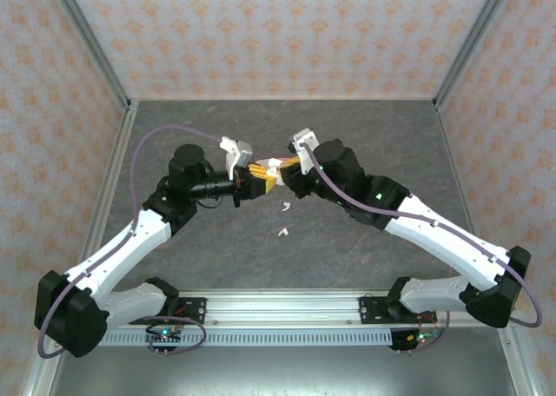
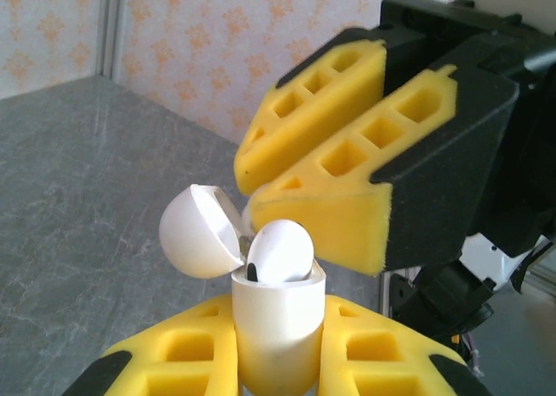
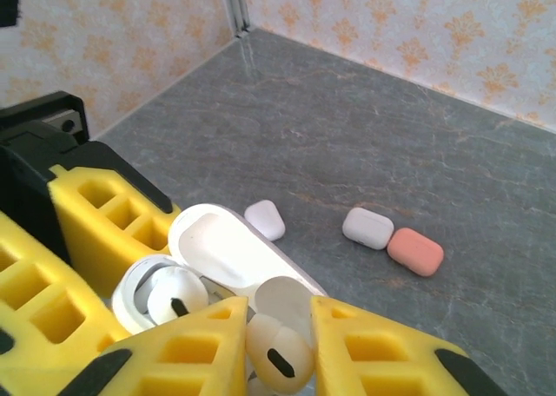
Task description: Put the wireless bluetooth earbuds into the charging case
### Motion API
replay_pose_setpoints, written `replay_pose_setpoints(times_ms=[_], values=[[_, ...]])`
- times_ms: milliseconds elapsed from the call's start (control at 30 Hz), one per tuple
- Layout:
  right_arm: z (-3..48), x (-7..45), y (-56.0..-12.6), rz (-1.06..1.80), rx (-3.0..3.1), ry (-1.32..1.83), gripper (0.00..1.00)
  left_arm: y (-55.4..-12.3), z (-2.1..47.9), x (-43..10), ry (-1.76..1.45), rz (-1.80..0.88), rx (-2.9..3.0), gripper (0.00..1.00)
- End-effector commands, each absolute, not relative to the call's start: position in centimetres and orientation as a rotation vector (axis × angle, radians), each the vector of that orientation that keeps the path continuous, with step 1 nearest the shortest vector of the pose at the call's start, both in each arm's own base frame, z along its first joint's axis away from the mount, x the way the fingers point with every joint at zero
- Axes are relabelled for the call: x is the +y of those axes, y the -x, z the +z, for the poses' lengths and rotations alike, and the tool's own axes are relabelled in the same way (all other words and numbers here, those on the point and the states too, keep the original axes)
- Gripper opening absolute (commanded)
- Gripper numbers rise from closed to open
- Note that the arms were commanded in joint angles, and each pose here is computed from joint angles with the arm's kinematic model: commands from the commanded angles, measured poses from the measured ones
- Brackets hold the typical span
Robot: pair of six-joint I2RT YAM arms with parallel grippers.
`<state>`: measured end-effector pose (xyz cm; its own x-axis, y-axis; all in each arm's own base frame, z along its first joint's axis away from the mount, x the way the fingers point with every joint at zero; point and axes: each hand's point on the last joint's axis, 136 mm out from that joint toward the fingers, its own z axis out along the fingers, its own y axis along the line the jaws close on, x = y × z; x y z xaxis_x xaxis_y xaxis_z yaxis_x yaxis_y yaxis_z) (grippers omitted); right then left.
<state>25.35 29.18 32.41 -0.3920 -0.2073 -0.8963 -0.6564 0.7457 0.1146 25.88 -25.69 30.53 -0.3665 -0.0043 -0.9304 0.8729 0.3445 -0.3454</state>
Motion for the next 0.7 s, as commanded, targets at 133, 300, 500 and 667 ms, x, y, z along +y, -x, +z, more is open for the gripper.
replay_pose_setpoints(times_ms=[133, 300, 500, 667], values=[[34.3, 29.6, -23.7, 0.725, 1.902, 0.627, 0.26, -25.4, 34.6, -25.6, -0.789, -1.15, 1.474, 0.0], [34.2, 29.9, -23.7, 0.75, 1.907, 0.62, 0.27, -25.2, 34.9, -25.5, -0.797, -1.144, 1.456, 0.0], [34.5, 30.0, -23.9, 0.769, 1.908, 0.602, 0.28, -25.0, 34.8, -25.4, -0.804, -1.137, 1.451, 0.0], [35.0, 30.0, -23.9, 0.799, 1.906, 0.585, 0.34, -24.9, 34.9, -25.4, -0.805, -1.133, 1.443, 0.0]])
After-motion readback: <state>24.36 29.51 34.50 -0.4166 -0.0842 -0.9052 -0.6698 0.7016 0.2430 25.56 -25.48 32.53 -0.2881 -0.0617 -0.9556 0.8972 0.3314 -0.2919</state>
